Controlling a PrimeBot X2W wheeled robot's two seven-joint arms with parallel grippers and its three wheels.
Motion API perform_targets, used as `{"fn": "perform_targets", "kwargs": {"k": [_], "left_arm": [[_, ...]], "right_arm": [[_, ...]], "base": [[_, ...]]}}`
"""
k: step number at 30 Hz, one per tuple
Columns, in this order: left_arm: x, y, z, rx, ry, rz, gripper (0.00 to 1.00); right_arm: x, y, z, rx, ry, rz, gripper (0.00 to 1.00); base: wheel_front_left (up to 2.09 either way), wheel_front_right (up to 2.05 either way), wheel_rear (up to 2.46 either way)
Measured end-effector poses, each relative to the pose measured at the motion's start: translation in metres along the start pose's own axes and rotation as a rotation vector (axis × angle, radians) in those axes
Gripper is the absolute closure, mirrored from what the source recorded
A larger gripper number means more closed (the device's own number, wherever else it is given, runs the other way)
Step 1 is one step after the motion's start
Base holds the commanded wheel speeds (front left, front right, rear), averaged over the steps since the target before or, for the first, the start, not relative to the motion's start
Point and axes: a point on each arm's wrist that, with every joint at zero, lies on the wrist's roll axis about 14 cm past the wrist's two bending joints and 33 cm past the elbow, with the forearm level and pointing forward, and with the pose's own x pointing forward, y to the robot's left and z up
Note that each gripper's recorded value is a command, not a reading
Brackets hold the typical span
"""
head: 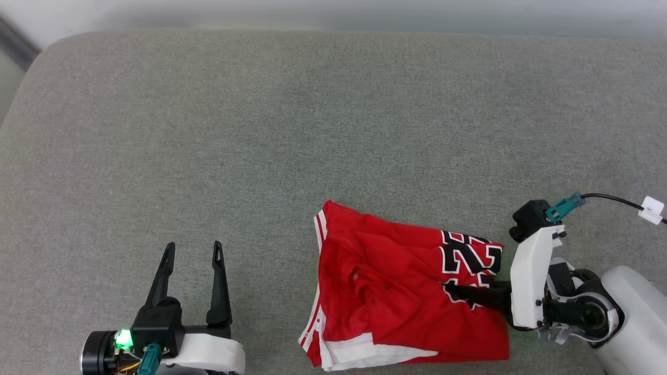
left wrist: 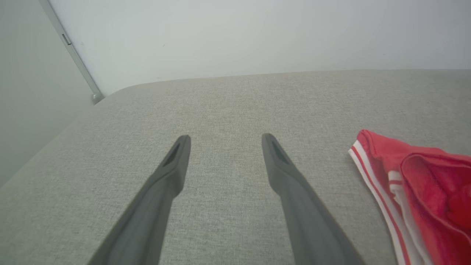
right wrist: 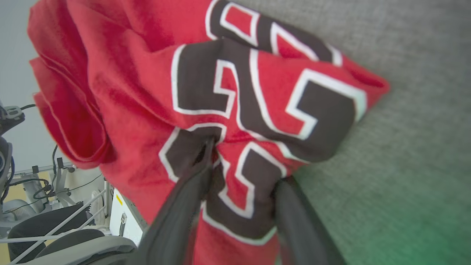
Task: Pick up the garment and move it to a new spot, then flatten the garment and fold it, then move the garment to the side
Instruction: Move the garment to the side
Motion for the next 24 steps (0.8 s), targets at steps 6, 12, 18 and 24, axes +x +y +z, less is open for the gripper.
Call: {"fn": "perform_targets", "kwargs": {"k": [6, 12, 18, 24], "left_arm": [[-0.003, 0.001, 0.004, -0.002, -0.012, 0.003, 0.00], [-0.012, 0.001, 0.010, -0.008, -0.027, 0.006, 0.00], [-0.011, -0.011, 0.012, -0.015, -0.035, -0.029, 0.00], [0.002, -0.037, 0.017, -0.029, -0.056, -0.106, 0.00]], "right_arm": [[-0.003, 0.007, 0.003, -0.036, -0.031, -0.001, 1.00], [-0.028, 0.031, 0.034, -0.177, -0.164, 0.004, 1.00], [-0.075, 0.045, 0.062, -0.374, -0.273, -0.057, 1.00], [-0.128, 0.029, 0.070, -0.485, -0.321, -0.193, 1.00]], "base": [[0.00, 0.00, 0.00], [0.00, 0.00, 0.00], [0.00, 0.00, 0.00], [0.00, 0.00, 0.00]]}}
